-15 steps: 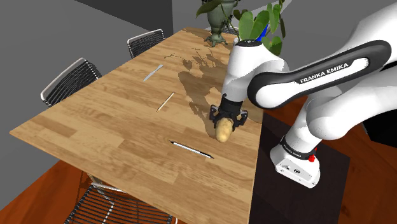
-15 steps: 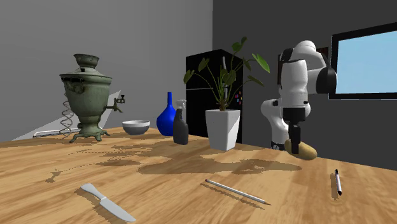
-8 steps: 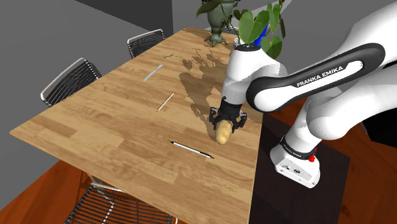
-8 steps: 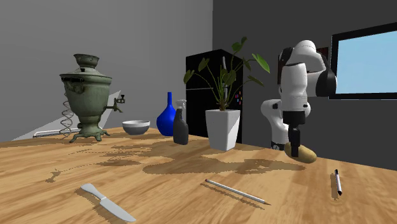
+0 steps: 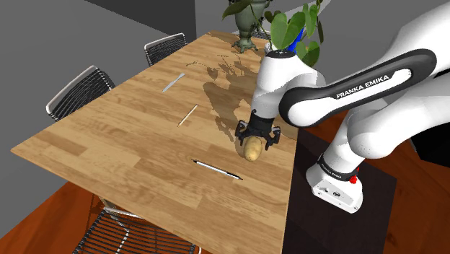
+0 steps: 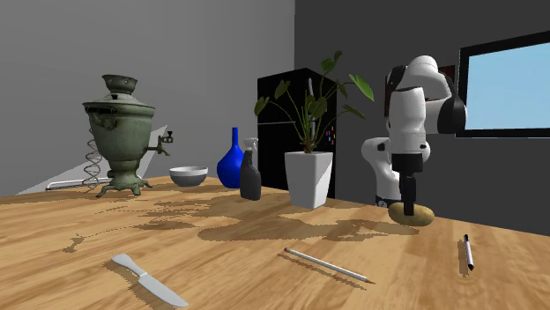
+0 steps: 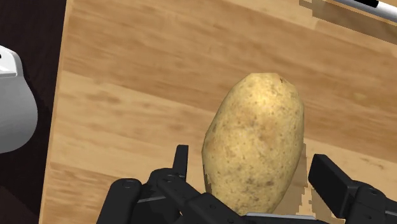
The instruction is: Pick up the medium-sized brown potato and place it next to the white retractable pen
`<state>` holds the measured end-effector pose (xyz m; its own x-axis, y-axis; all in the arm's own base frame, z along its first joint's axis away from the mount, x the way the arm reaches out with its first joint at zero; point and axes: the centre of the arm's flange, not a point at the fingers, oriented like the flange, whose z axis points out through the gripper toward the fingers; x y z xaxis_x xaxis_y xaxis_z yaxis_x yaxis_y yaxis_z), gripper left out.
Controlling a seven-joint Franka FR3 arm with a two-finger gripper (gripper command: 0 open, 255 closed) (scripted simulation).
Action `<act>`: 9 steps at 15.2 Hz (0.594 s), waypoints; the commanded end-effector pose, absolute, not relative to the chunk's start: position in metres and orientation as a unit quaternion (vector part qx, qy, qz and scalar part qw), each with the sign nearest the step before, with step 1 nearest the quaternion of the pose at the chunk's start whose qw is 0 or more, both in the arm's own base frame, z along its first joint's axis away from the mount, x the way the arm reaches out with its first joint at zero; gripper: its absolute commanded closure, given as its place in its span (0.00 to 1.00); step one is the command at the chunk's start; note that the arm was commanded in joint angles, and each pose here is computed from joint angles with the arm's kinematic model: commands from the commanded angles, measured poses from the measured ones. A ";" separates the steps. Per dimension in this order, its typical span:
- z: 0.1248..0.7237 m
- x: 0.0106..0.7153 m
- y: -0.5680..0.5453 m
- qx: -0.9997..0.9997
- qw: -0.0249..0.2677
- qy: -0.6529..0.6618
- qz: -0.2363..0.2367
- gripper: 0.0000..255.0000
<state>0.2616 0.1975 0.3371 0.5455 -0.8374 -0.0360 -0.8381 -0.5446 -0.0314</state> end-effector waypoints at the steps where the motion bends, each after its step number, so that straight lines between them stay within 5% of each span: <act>1: 0.350 0.262 0.197 -0.879 0.022 0.477 0.008 0.00; 9: 0.387 0.261 0.195 -0.879 0.022 0.477 0.008 0.00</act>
